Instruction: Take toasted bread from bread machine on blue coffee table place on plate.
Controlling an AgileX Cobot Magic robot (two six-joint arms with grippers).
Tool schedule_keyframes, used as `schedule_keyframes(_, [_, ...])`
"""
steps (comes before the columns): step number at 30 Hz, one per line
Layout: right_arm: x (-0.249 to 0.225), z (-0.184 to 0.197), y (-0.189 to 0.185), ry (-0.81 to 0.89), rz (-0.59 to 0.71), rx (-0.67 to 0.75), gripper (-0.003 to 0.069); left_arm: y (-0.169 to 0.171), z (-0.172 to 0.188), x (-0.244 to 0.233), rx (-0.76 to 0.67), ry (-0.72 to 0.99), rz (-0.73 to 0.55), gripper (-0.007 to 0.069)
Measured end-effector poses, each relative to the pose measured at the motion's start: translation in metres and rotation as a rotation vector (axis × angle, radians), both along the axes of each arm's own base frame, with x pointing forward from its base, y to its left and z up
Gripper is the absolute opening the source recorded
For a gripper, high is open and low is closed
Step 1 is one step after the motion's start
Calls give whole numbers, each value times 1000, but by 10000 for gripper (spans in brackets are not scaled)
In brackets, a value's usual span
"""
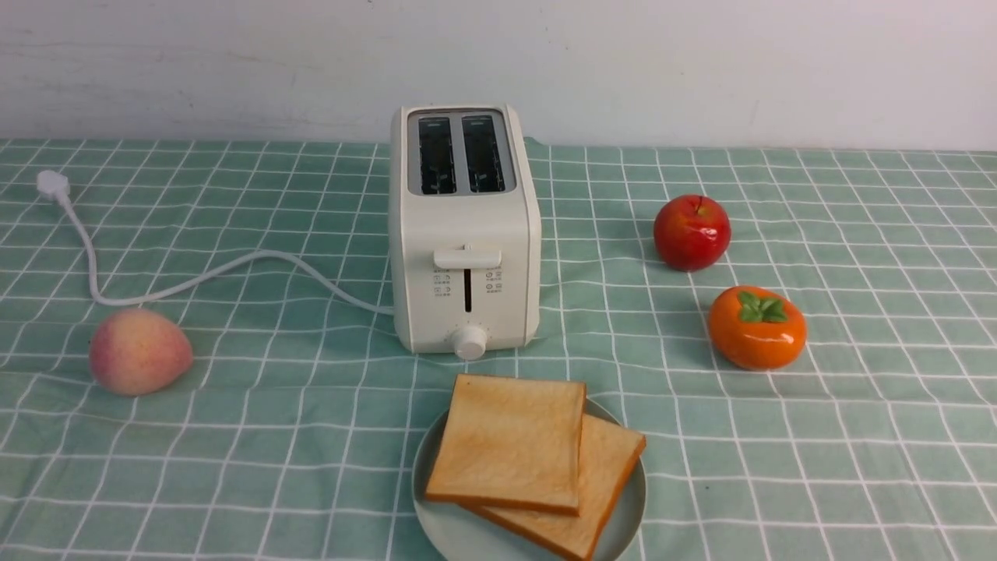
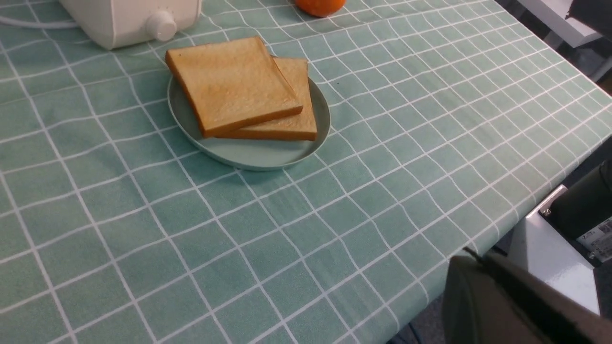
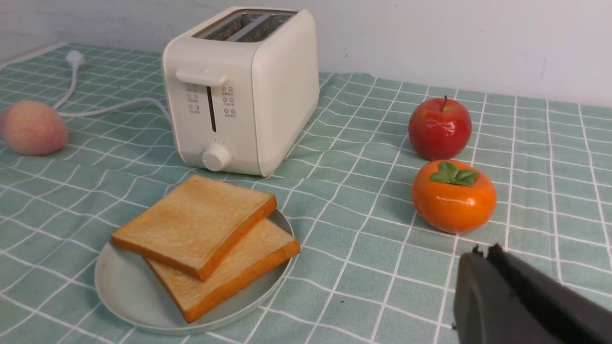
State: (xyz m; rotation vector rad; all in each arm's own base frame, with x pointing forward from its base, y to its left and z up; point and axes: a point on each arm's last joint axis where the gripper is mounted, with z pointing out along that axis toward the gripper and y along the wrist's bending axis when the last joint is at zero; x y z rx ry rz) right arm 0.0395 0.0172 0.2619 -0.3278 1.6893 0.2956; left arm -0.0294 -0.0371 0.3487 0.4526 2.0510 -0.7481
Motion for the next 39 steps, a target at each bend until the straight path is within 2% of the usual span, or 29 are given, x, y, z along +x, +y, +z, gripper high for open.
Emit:
schedule_keyframes(5, [0,0,0,-1,0,-1,1,2,1,2,25,-39,21,-14])
schedule_keyframes(9, [0,0,0,-1,0,-1,4,14,3,24,85,-208,253,-14])
schedule_keyframes(10, [0,0,0,-1,0,-1,5,15,4,26,77,-224,276,-14])
schedule_keyframes(11, [0,0,0,-1,0,-1,6,22,-3,36,73,-261,411,-14])
schedule_keyframes(13, [0,0,0,-1,0,-1,9,29,-17,45,27,-326,571,-14])
schedule_keyframes(16, [0,0,0,-1,0,-1,13,37,-48,51,-37,-438,718,-14])
schedule_keyframes(18, [0,0,0,-1,0,-1,14,38,-64,57,-40,-461,743,-14])
schedule_keyframes(19, [0,0,0,-1,0,-1,16,38,-85,66,-51,-469,757,-14])
schedule_keyframes(24, [0,0,0,-1,0,-1,22,36,-161,84,-41,-304,759,-14])
schedule_keyframes(30, [0,0,0,-1,0,0,26,37,-181,81,36,-137,762,-14])
schedule_keyframes(39, [0,0,0,-1,0,0,33,38,-182,81,55,-143,772,-14])
